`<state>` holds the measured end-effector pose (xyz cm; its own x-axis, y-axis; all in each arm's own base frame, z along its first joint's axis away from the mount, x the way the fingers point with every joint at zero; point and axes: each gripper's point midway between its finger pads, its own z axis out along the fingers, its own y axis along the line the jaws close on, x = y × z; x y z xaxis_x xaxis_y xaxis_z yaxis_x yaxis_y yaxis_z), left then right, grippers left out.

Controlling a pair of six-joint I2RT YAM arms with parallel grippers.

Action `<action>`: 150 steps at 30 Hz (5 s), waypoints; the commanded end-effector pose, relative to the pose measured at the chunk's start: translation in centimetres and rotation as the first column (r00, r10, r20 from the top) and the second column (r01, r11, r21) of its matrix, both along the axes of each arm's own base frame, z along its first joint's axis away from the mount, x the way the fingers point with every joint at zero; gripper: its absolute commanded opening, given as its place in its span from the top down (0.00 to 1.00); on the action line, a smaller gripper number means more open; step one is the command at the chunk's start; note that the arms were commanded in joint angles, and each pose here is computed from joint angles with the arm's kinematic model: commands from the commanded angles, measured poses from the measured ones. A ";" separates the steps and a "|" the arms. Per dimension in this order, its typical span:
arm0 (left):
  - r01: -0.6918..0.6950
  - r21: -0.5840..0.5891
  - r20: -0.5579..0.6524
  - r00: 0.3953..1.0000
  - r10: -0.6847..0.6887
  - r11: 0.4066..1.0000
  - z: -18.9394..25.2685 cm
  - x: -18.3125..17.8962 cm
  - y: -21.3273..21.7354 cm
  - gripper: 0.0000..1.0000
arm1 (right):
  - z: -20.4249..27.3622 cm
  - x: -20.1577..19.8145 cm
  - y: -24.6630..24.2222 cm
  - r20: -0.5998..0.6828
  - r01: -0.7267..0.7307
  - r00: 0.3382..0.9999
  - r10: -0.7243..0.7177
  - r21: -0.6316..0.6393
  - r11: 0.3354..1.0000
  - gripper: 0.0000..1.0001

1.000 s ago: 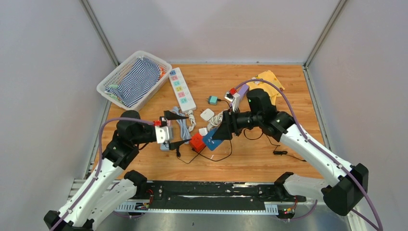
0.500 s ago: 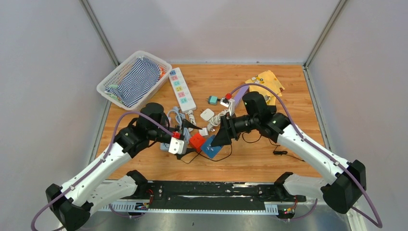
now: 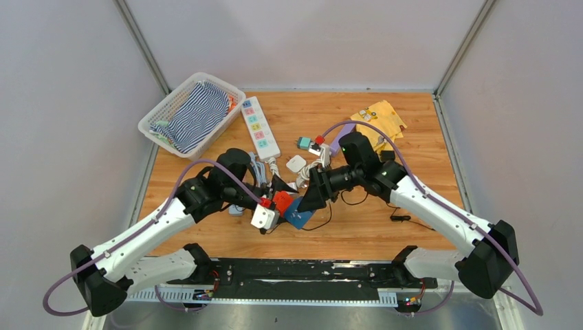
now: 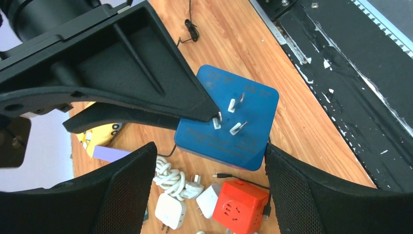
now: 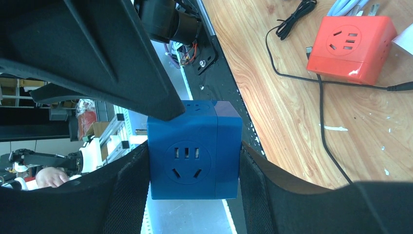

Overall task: Insert the plug
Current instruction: Pick up the plug from the center of the board.

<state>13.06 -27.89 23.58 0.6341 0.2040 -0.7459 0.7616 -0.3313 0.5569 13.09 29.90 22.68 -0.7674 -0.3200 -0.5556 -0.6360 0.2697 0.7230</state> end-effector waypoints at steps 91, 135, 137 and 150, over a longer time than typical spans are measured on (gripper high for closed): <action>-0.647 -0.402 -0.912 0.344 -0.223 0.647 20.0 3.2 0.7 1.00 | 23.1 2.5 -1.3 0.388 -0.082 0.702 -0.598 0.877 0.473 0.10; -0.725 -0.485 -0.862 0.302 -0.408 0.489 20.7 4.2 3.1 1.00 | 22.7 4.4 0.6 0.275 0.024 0.727 -0.629 0.905 0.424 0.17; -0.719 -0.507 -0.846 0.308 -0.436 0.476 20.9 4.0 3.4 1.00 | 22.7 4.2 0.9 0.271 0.018 0.737 -0.620 0.908 0.418 0.19; -0.729 -0.485 -0.864 0.318 -0.390 0.482 19.4 4.3 3.1 0.55 | 22.3 4.9 0.0 0.233 0.056 0.700 -0.675 0.924 0.377 0.78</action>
